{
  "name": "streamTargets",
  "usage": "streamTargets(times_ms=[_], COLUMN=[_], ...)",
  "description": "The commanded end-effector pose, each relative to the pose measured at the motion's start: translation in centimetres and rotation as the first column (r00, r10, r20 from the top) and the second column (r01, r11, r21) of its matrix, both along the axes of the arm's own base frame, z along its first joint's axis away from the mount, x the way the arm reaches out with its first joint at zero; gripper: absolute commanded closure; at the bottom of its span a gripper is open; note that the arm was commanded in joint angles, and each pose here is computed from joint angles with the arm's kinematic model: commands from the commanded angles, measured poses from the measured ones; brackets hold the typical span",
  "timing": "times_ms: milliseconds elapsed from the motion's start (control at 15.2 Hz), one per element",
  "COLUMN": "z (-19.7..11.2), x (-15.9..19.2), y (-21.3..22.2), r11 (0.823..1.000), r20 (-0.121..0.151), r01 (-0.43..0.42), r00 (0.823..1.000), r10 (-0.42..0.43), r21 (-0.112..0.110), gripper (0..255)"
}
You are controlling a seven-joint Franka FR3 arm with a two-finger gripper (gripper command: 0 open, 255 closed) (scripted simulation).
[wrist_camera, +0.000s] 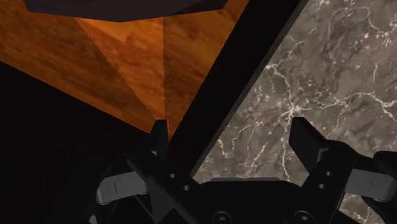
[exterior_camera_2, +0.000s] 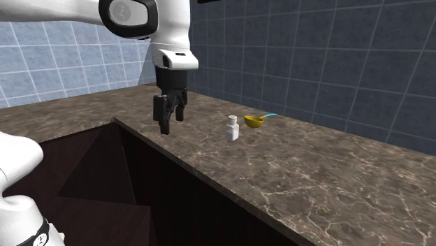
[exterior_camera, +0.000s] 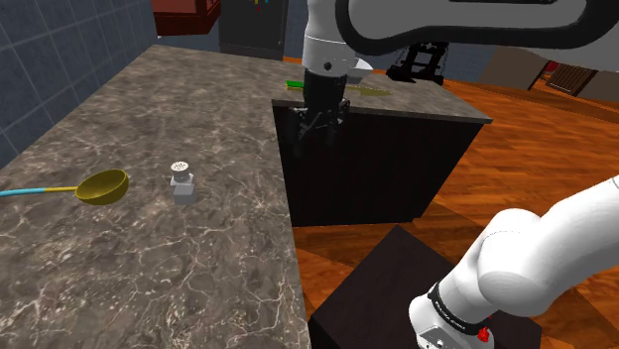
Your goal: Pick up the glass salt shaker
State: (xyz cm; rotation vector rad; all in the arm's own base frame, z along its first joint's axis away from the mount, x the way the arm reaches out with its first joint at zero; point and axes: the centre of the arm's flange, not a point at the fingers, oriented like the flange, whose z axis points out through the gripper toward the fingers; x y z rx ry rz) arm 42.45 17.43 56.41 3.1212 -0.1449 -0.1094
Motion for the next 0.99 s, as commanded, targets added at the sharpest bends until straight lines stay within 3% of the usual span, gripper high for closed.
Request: streamTargets(times_ms=[0, 924], z=[-0.2, -1.3], x=[1.4, 11.5], y=[2.2, 17.0], r11=[1.000, 1.000], r20=[0.006, 0.040], r01=[0.000, -0.004], r00=[1.000, 0.999], r10=[0.000, 0.003], r21=[0.003, 0.017], gripper=[0, 0])
